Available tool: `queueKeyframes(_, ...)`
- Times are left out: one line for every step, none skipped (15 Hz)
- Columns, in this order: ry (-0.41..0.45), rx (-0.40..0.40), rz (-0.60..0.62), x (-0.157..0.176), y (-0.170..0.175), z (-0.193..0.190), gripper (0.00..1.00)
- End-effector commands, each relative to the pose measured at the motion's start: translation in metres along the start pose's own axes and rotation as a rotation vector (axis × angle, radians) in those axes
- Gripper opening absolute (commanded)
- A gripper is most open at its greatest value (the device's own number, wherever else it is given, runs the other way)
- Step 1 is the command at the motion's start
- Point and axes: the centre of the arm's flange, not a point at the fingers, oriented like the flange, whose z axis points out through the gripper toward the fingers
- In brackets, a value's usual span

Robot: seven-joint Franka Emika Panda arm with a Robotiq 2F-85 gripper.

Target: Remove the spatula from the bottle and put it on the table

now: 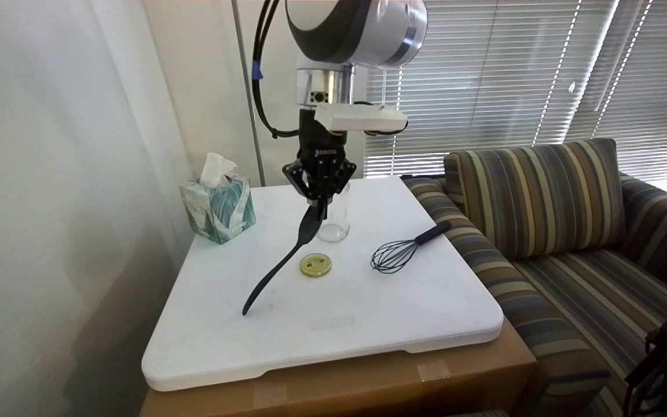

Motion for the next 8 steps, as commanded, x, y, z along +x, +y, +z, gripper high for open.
queueKeyframes(-0.003, 0.042, 0.010, 0.008, 0.007, 0.005, 0.02)
queueKeyframes(0.000, 0.059, 0.012, 0.007, 0.008, 0.005, 0.02)
queueKeyframes(-0.005, 0.076, 0.016, 0.006, 0.009, 0.006, 0.02)
queueKeyframes(-0.009, 0.086, 0.021, 0.005, 0.010, 0.008, 0.02)
queueKeyframes(-0.014, 0.104, 0.023, 0.004, 0.011, 0.011, 0.02)
queueKeyframes(-0.021, 0.114, 0.030, 0.003, 0.013, 0.014, 0.02)
queueKeyframes(-0.029, 0.133, 0.032, 0.002, 0.015, 0.016, 0.02)
queueKeyframes(-0.037, 0.141, 0.033, 0.001, 0.017, 0.019, 0.02)
